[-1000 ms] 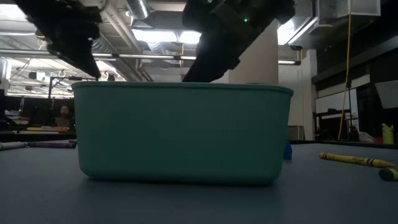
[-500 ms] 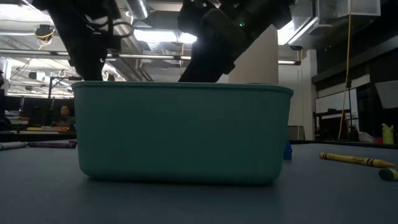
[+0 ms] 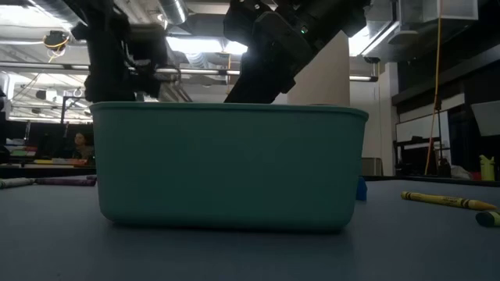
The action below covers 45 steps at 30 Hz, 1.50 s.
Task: Sort crayons
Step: Put the purple crayon into the red bin
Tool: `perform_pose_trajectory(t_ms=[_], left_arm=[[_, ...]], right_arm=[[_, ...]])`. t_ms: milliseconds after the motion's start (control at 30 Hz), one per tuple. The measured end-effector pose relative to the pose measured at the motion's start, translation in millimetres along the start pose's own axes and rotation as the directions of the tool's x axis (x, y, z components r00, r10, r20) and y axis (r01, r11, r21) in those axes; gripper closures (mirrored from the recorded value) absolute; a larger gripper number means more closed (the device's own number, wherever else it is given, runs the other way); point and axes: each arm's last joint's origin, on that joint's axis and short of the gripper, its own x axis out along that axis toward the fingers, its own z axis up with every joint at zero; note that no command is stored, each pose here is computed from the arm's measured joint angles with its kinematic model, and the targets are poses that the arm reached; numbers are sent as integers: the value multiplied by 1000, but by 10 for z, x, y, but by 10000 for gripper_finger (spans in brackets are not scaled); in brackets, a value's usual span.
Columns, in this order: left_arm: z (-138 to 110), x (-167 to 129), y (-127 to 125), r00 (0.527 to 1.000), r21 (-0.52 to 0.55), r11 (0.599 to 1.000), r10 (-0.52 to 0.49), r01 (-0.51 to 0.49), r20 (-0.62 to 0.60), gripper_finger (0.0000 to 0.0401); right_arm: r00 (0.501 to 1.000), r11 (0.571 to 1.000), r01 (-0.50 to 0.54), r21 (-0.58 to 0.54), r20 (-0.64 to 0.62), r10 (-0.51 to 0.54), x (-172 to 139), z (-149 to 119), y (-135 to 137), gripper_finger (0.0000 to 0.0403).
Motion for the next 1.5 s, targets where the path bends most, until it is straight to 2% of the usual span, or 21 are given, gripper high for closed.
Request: perform_pose_trajectory(t_ms=[200, 333, 567, 833, 1067, 1233, 1500], left_arm=[[40, 233, -10, 994, 78, 997, -9, 17, -112, 301], [62, 342, -19, 989, 108, 994, -9, 25, -150, 301], [121, 444, -25, 991, 174, 984, -5, 29, -136, 301], [120, 497, -31, 987, 272, 961, -11, 55, -161, 301], [139, 507, -32, 989, 287, 956, -12, 54, -144, 301], [132, 561, -48, 985, 283, 954, -50, 96, -164, 301], [158, 625, -57, 985, 277, 955, -61, 105, -163, 301]], right_arm=[[1000, 1000, 0, 0, 0, 0, 0, 0, 0, 367], [1000, 1000, 0, 4, 0, 0, 0, 0, 0, 330], [1000, 1000, 0, 8, -1, 0, -1, -1, 0, 264], [999, 1000, 1, 2, -50, -1, -65, -17, -2, 252], [987, 999, -5, -34, -159, -1, -388, 97, 24, 252], [986, 998, 10, -59, -164, -20, -732, 151, 88, 252], [967, 985, 116, -128, -212, -142, -1334, 99, 228, 252]])
